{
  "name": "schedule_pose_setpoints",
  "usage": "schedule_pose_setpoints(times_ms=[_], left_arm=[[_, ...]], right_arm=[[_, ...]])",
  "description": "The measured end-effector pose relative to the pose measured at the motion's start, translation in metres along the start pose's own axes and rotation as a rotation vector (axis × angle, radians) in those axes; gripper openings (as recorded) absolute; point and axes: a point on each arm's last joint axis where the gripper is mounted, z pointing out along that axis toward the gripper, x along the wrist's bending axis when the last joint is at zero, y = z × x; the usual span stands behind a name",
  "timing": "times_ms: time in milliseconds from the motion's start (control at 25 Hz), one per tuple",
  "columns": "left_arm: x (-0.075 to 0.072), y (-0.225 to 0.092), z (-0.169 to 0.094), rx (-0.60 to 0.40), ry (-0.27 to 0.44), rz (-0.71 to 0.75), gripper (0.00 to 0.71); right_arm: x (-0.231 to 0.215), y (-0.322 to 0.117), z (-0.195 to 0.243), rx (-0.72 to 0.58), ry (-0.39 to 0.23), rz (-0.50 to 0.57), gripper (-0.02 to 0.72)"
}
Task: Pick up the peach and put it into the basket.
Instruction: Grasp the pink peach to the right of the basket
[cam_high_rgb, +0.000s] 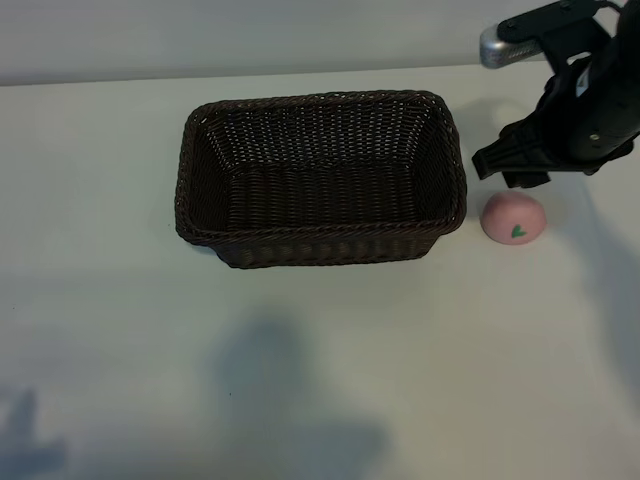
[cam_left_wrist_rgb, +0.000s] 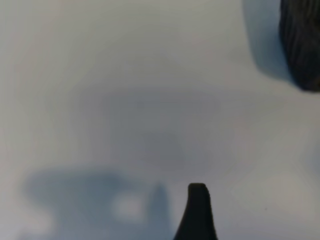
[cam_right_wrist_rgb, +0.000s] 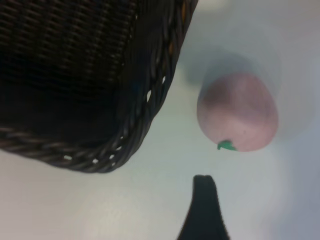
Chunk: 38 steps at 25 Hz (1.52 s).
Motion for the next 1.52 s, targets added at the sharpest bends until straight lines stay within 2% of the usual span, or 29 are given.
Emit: schedule_pose_setpoints(times_ms=[560, 920, 1520], left_arm=[[0.000, -0.004, 0.001, 0.007, -0.003, 0.000, 0.596], [0.000, -0.004, 0.001, 0.007, -0.003, 0.000, 0.595], [0.000, -0.004, 0.001, 0.008, -0.004, -0.001, 0.594]], right_arm=[[-0.017, -0.004, 0.082, 0.159, -0.031, 0.044, 0.533], [-0.017, -0.003, 0.101, 0.144, -0.027, 0.043, 0.533], [-0.017, 0.000, 0.103, 0.109, -0.024, 0.043, 0.512]])
